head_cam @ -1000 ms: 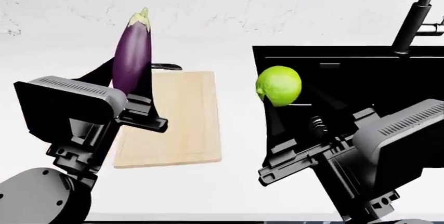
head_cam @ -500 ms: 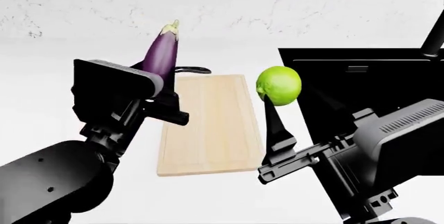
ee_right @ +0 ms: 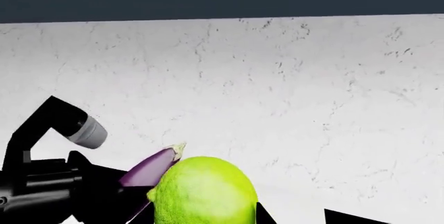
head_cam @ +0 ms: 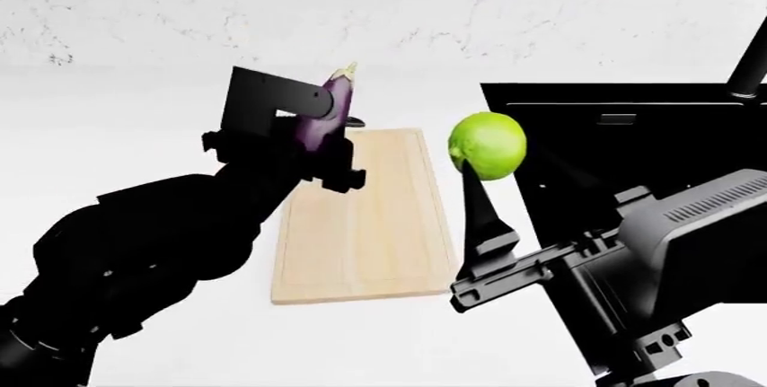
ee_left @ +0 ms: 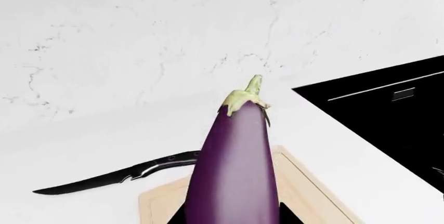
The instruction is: Pick the vegetables from the sink and place them on the cutting board.
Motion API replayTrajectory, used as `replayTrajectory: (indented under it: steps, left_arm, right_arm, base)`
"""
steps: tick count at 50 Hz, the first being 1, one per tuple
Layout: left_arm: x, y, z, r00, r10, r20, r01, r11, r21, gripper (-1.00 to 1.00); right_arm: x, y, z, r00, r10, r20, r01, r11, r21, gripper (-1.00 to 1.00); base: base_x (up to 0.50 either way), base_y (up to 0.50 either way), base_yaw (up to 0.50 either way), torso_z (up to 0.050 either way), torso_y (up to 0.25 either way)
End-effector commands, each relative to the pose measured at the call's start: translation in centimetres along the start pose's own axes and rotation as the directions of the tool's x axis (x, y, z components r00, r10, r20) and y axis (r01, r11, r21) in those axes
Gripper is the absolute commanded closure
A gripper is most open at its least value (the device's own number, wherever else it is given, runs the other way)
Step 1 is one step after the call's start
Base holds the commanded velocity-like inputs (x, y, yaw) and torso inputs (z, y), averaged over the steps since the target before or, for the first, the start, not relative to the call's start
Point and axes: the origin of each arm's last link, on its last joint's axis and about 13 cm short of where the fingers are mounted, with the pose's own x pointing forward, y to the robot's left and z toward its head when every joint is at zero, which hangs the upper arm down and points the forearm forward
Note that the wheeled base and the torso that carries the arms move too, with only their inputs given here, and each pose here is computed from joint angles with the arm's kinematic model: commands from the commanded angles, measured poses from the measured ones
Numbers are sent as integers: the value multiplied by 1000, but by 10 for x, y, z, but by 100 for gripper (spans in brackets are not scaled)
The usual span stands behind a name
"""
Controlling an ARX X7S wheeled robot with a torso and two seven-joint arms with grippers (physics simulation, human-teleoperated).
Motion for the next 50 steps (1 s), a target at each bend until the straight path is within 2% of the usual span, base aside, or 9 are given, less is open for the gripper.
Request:
replayTrajectory:
  steps: [1, 16, 38, 39, 50]
  left_arm:
    - [18, 3, -7, 997, 25, -78, -27, 999, -29, 100]
    - [30, 1, -30, 987, 0, -162, -6, 999, -36, 100]
    - [32, 1, -46, 982, -11, -189, 1, 999, -54, 100]
    - [32, 1, -46, 982, -10, -189, 0, 999, -54, -100]
    - [30, 0, -45, 983, -17, -180, 7, 999, -53, -100]
  right_arm:
    - [1, -2, 0, 1000, -5, 1, 5, 1000, 1, 100]
    - [2, -4, -2, 1000, 0, -6, 0, 999, 33, 100]
    - [3, -5, -4, 1000, 3, -13, -3, 999, 45, 100]
    - [3, -4, -4, 1000, 4, -13, -3, 999, 45, 100]
    - [4, -4, -5, 1000, 7, -17, -6, 999, 45, 100]
  base:
    - [0, 0, 0, 0, 0]
    - [0, 0, 0, 0, 0]
    - [0, 0, 0, 0, 0]
    - [0, 0, 0, 0, 0]
    - [0, 0, 0, 0, 0]
